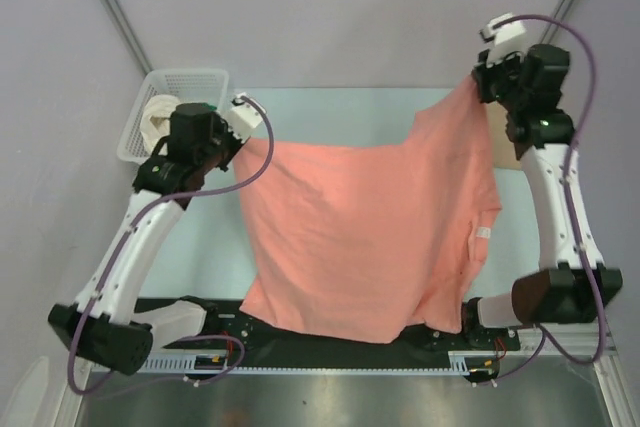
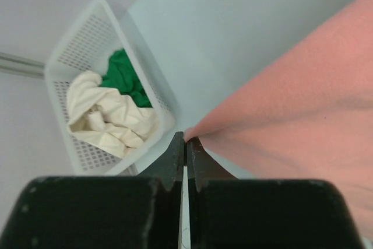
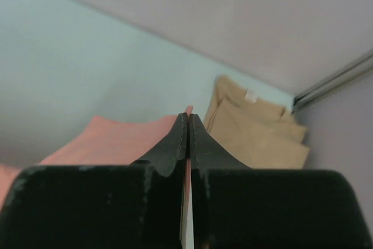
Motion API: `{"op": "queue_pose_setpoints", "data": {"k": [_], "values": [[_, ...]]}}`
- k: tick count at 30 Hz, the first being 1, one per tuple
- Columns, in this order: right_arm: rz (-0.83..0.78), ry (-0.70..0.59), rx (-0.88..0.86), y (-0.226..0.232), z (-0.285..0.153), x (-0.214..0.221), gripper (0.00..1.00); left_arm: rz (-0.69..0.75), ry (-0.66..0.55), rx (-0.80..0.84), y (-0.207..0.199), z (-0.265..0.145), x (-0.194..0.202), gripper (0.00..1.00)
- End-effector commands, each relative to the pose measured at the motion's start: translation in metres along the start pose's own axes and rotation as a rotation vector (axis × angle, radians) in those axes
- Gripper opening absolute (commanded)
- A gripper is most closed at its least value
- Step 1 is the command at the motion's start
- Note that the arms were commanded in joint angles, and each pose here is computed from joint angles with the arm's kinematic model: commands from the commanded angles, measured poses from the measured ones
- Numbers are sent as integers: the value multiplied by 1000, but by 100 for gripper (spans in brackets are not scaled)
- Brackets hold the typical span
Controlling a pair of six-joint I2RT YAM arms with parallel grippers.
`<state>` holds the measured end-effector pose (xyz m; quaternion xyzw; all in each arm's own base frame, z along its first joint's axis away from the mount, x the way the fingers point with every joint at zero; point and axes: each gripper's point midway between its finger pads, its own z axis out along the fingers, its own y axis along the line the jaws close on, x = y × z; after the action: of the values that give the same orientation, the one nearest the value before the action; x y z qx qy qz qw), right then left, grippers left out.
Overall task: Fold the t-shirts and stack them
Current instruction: Flatten the tshirt out
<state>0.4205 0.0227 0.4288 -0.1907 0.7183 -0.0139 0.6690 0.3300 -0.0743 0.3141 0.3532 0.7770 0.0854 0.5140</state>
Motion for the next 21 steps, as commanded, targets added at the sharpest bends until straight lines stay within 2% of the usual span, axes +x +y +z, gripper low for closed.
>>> {"op": "queue_pose_setpoints", "data": {"k": [1,2,3,4,5,6,7,8,9,10,12,13,15,17,19,21], "values": [[-70,-54,-43,7,42,10,0,20,-22,-64,18,40,3,1],[-65,-9,-59,8,68,36,0,16,4,-69,22,53,11,0],[-68,10,-67,8,83,48,0,20,57,-46,19,84,24,0],[-74,13,-72,7,95,53,0,10,63,-65,31,94,23,0],[-64,68,-94,10,121,83,0,6,84,-60,34,110,28,1],[-71,68,-94,7,132,85,0,7,127,-38,31,136,39,0],[-81,32,-75,-3,142,67,0,8,142,-34,34,149,41,0],[-65,66,-83,-5,165,88,0,3,115,-72,52,154,25,0],[-62,62,-70,-12,174,87,0,0,150,-56,50,177,34,0],[-74,12,-47,-24,181,59,0,0,107,-93,68,178,11,1],[-67,37,-40,-31,204,74,0,-16,99,-102,76,187,-1,0],[-81,-16,-13,-43,203,45,0,-27,62,-130,90,188,-21,0],[-67,-41,12,-53,207,35,0,-60,31,-147,99,182,-38,0],[-48,-95,37,-64,196,6,0,-74,-34,-170,110,164,-68,0],[-48,-151,54,-69,173,-28,0,-77,-68,-152,102,146,-86,0],[-27,-159,55,-66,158,-35,0,-71,-125,-162,100,109,-105,0]]}}
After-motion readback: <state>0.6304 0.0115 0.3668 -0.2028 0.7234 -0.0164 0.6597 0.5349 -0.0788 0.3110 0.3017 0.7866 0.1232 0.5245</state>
